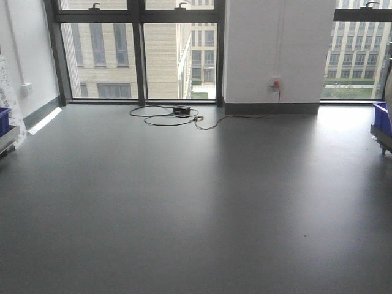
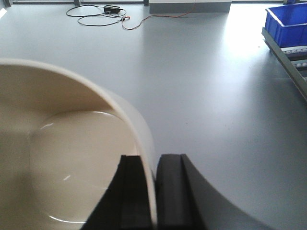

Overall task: Move white bin to right shelf second layer
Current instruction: 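Turn toward the roller shelf holding the bin in the right gripper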

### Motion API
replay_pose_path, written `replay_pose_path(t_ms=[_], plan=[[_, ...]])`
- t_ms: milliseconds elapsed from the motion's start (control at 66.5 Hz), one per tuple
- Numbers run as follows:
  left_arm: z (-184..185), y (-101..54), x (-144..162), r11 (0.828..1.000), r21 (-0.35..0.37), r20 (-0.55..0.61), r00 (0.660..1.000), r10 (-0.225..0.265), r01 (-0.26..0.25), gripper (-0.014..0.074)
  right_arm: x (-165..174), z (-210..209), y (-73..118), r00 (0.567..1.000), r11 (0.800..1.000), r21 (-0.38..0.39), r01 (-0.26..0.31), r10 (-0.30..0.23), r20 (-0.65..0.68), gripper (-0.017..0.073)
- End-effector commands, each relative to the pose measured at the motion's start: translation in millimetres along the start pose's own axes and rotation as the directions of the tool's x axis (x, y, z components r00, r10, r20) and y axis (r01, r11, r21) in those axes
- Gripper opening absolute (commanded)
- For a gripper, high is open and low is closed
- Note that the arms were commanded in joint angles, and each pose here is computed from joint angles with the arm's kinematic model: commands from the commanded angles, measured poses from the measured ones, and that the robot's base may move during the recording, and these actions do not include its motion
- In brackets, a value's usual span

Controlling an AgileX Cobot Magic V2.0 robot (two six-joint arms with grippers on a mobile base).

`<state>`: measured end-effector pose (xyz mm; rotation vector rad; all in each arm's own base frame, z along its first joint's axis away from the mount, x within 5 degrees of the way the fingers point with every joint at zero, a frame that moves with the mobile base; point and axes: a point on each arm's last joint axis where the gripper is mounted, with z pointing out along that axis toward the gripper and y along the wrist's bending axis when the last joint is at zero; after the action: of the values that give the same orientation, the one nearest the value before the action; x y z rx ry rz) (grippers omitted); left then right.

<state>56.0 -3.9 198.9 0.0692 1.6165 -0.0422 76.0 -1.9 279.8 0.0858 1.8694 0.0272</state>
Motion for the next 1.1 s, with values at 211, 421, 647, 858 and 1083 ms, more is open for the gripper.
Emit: replay_pose_path(t_ms=[211,421,647,858,1083], plan=[[0.6,-0.4,3.7,1.000,0.006,0.065,0.998,-0.003,0.003,0.0085,-18.3,-3.9,0.8,0.992,1.000,-0.004,-0.003,0.004,0.124,0.0048],[0.6,-0.4,3.7,1.000,0.006,0.065,0.998,-0.003,0.003,0.0085,-18.3,-3.9,0.8,0.992,1.000,-0.004,-0.003,0.004,0.124,0.0048],[0.6,-0.4,3.7,1.000,0.006,0.065,0.998,-0.003,0.003,0.0085,-18.3,-3.9,0.8,0.992,1.000,-0.004,-0.003,0.004,0.124,0.0048],[0.6,-0.4,3.7,1.000,0.006,0.065,0.998,-0.003,0.003,0.0085,-18.3,-3.9,0.8,0.992,1.000,-0.004,-0.003,0.004,0.124,0.0048],[0.6,-0.4,3.7,1.000,0.006,0.065,0.998,-0.003,0.003,0.0085,-18.3,-3.9,0.8,0.992,1.000,-0.004,-0.003,0.004,0.124,0.0048]])
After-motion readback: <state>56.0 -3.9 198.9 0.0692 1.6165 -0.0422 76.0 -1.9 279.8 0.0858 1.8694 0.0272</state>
